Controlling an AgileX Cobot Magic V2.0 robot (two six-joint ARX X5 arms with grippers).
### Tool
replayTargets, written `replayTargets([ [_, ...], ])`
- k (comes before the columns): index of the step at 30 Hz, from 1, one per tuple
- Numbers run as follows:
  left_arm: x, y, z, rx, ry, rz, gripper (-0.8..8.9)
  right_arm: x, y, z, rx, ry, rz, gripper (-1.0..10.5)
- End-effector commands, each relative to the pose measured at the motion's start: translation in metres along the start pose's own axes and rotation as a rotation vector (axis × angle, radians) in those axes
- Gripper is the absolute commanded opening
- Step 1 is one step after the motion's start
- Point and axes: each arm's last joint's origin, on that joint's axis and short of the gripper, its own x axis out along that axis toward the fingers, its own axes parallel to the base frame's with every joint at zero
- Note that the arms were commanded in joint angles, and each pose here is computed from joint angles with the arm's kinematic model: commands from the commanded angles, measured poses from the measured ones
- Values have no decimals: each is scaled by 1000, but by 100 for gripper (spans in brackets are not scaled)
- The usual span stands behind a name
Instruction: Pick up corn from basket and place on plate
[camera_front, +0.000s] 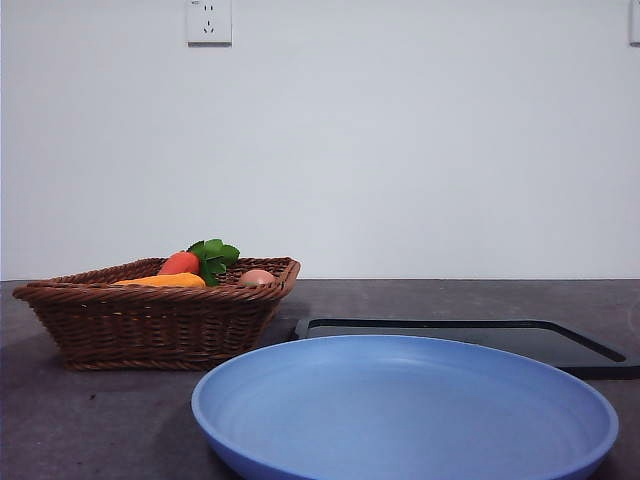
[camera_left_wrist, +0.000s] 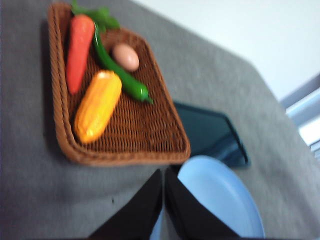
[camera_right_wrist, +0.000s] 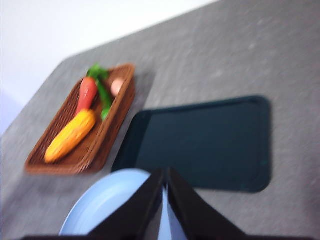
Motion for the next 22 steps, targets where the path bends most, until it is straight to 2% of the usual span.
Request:
replayTargets([
  [1, -2, -6, 7, 96, 53, -9, 7, 2, 7, 11, -59, 84, 42, 2],
  [9, 3, -11, 13, 112, 249, -25, 7, 15, 21, 26, -119, 365, 113, 2],
  [13, 8, -12, 18, 103, 283, -34, 15, 26, 26, 26, -146, 460, 151, 2],
  [15, 9, -12, 21, 104, 275, -36, 110, 30, 25, 26, -137, 480, 150, 10],
  [17, 9, -12, 21, 104, 271, -37, 308, 32, 24, 26, -118, 493, 143, 154],
  [18, 9, -12, 21, 103, 271, -37, 369, 33, 23, 26, -106, 497, 139, 244],
  [20, 9, -12, 21, 93, 270, -36, 408, 35, 22, 26, -100, 505, 137, 340],
  [22, 9, -12, 21, 90, 269, -35, 408, 39, 21, 26, -92, 517, 133, 351],
])
